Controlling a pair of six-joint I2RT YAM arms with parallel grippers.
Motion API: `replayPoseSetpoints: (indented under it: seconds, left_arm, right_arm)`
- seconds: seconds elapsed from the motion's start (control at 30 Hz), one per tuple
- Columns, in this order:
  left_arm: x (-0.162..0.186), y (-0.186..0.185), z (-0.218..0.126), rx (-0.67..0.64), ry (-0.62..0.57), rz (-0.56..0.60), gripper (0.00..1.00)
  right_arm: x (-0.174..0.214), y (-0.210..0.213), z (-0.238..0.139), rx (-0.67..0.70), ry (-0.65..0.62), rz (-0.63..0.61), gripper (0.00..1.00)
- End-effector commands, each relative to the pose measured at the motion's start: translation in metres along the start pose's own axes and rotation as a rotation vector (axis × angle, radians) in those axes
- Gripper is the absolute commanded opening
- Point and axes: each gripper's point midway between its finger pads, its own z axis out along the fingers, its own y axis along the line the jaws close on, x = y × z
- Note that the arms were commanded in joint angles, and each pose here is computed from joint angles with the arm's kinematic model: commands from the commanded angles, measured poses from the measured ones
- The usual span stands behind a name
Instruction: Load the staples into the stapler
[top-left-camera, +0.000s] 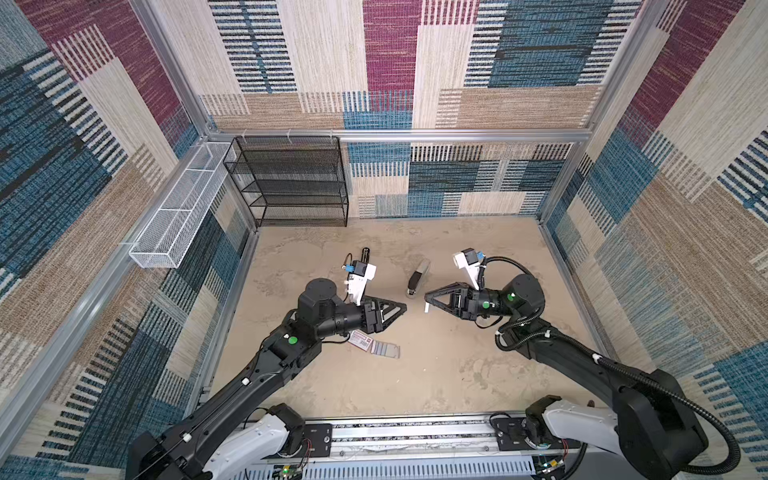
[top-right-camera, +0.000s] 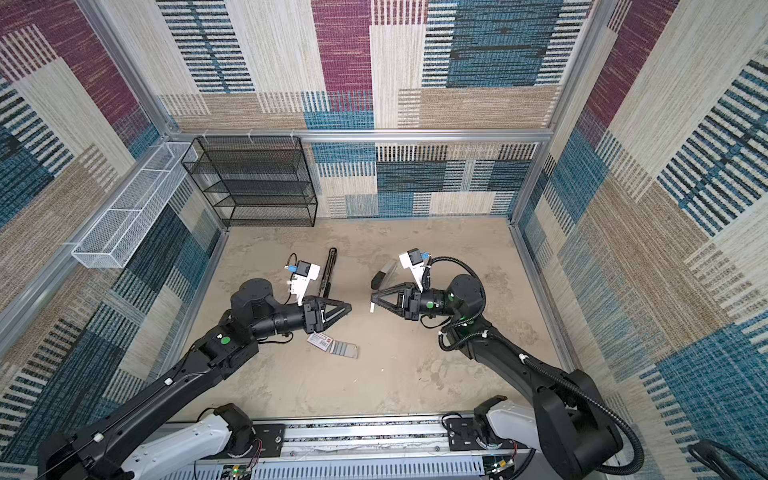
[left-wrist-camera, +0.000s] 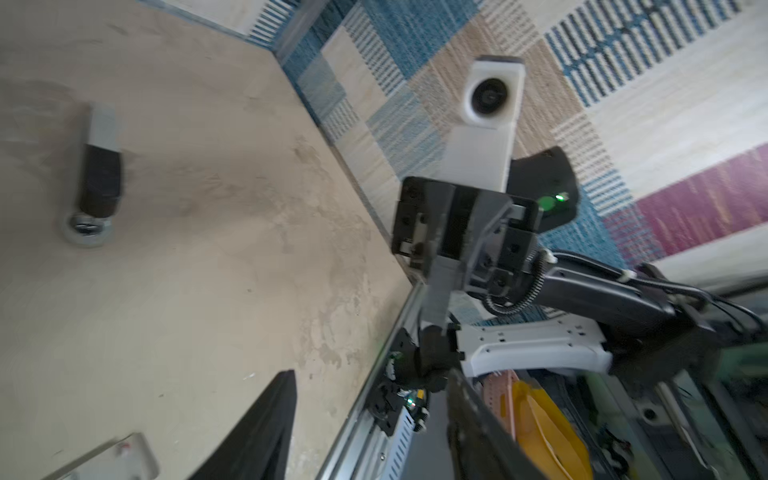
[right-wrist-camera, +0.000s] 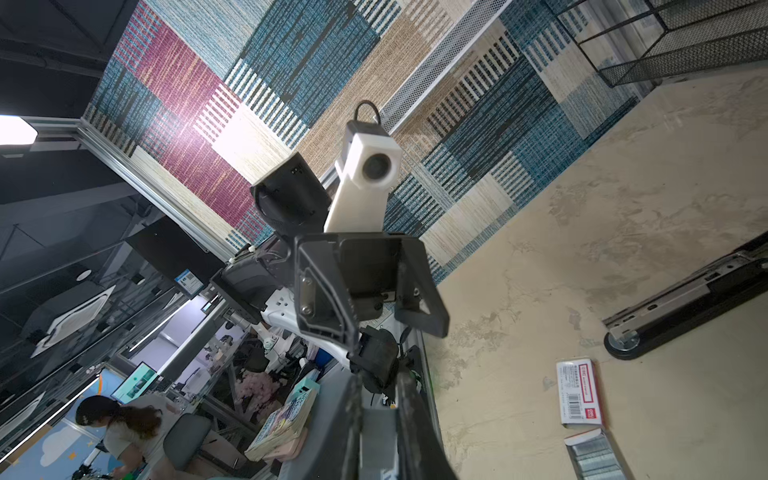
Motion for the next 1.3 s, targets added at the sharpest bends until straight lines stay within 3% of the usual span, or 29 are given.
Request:
replayPoseSetpoints:
  seconds: [0.0,0.13,0.23,0.47,0.9,1.1,1.27]
  left_arm:
    - [0.005,0.072,-0.019,-0.378,-0.022,0.02,0.73]
    - [0.007,0.132,-0.038,-0.667,-0.029,0.021,0.87]
    - [0.011,0.173,-0.043,-0.833,0.016,0.004,0.88]
    - [0.014,0.238,-0.019,-0.956,0.111,-0.056,0.89]
    - [0.033,0.278,0.045,-0.868,0.316,-0.115,0.81]
    - [0.051,0.263,0.073,-0.706,0.371,-0.215,0.73]
    - [0.063,0.239,0.092,-0.622,0.377,-0.241,0.73]
  right_arm:
    - [0.0,-0.001,-0.001,0.011,0.004,-0.015,0.17]
    - [0.003,-0.002,-0.002,0.017,0.005,-0.012,0.18]
    - [0.003,-0.002,-0.003,0.023,0.005,-0.013,0.18]
    - [0.007,-0.002,-0.004,0.029,0.011,-0.011,0.17]
    - [0.009,-0.002,-0.007,0.049,0.008,-0.021,0.18]
    - [0.009,-0.005,-0.008,0.059,0.008,-0.02,0.18]
    - [0.009,-0.011,-0.008,0.08,0.004,-0.016,0.17]
